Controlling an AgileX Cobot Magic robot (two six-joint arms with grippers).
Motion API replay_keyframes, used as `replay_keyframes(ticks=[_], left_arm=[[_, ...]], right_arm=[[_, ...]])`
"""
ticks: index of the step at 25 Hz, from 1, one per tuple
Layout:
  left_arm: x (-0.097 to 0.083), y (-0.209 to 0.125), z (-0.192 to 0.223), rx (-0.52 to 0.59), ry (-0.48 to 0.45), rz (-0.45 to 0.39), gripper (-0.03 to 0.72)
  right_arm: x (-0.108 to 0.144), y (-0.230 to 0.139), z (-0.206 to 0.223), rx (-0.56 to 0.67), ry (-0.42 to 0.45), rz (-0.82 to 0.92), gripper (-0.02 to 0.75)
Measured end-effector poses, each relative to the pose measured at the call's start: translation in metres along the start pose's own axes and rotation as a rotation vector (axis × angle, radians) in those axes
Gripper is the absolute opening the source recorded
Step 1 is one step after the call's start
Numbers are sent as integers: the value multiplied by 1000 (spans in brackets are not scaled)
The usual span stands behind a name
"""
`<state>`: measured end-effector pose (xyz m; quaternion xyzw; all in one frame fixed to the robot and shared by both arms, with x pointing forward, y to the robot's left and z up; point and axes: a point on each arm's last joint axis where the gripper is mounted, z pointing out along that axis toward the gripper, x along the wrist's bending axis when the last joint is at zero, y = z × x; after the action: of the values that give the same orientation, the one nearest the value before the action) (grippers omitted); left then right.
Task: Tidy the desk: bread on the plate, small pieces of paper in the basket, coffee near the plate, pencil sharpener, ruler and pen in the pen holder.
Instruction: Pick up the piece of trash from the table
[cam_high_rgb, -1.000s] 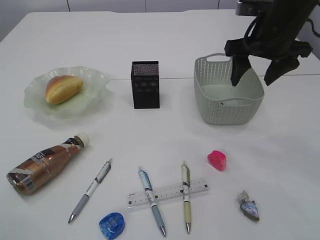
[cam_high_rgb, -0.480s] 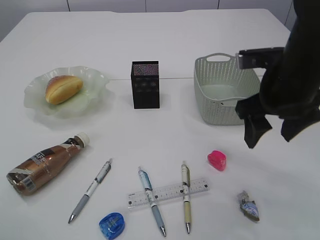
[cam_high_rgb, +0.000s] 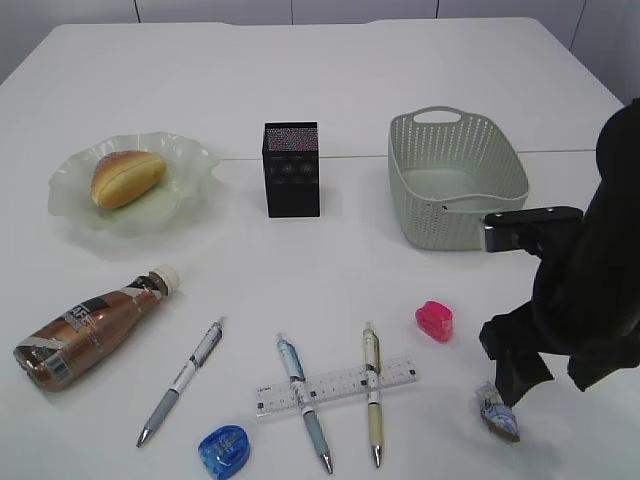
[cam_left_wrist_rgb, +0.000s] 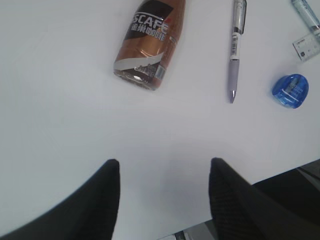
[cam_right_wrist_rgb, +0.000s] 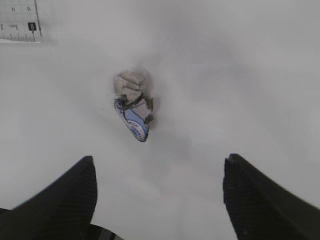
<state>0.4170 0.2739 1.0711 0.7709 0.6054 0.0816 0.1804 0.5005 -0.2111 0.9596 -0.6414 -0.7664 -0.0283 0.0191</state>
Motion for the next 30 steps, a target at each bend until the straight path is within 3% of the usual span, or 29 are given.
replay_keyframes(ticks=[7, 16, 30], left_arm=[[-1, 0, 0, -3, -14, -7, 416], [-3, 1, 0, -8, -36, -19, 416], [-3, 1, 0, -11, -35, -19, 416]], right_arm=[[11, 4, 6, -57, 19, -12, 577], [11, 10, 37, 23, 18, 14, 576], [10, 17, 66, 52, 16, 31, 566]])
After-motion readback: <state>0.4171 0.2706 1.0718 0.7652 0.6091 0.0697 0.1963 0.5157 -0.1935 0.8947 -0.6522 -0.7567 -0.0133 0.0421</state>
